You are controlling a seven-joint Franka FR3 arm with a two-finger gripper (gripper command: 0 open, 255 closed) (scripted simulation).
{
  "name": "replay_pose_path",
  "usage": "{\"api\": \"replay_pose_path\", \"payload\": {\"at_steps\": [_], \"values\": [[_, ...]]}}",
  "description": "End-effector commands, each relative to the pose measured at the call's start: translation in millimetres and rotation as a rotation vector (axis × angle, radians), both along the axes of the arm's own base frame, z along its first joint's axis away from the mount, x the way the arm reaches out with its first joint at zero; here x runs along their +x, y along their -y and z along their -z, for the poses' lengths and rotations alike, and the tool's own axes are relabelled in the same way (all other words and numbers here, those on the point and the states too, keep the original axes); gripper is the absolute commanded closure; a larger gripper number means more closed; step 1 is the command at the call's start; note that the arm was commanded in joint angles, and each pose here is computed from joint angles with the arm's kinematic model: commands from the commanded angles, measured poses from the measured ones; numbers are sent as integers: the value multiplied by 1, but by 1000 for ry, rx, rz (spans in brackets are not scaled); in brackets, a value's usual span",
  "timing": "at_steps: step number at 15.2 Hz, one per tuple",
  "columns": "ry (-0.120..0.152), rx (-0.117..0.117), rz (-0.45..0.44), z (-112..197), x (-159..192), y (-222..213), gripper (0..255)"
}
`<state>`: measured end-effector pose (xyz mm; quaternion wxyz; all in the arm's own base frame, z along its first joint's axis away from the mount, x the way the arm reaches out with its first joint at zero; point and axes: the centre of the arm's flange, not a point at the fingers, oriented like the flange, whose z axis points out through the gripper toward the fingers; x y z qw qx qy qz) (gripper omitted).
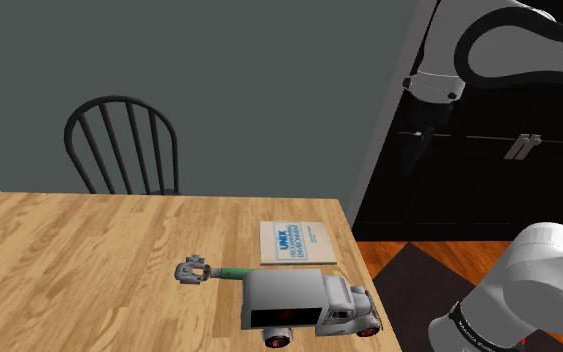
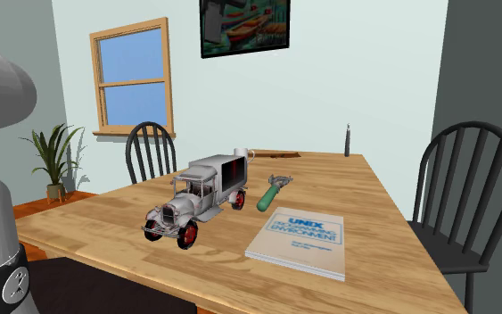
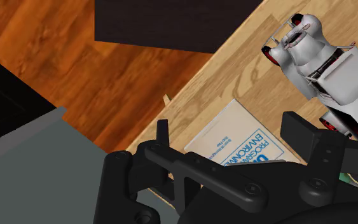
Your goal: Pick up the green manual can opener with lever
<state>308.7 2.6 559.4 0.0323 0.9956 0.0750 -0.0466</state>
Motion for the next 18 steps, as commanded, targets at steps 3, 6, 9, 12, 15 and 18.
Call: {"api": "replay_pose_path", "payload": {"at_steps": [3, 6, 9, 12, 15, 18], "values": [[8, 7, -38, 16, 14, -13, 0], [19, 16, -95, 40, 35, -33, 0], [30, 26, -153, 64, 54, -55, 0], [42, 36, -210, 87, 72, -78, 0], [53, 46, -267, 110, 90, -103, 0], [65, 56, -324, 132, 106, -129, 0]]}}
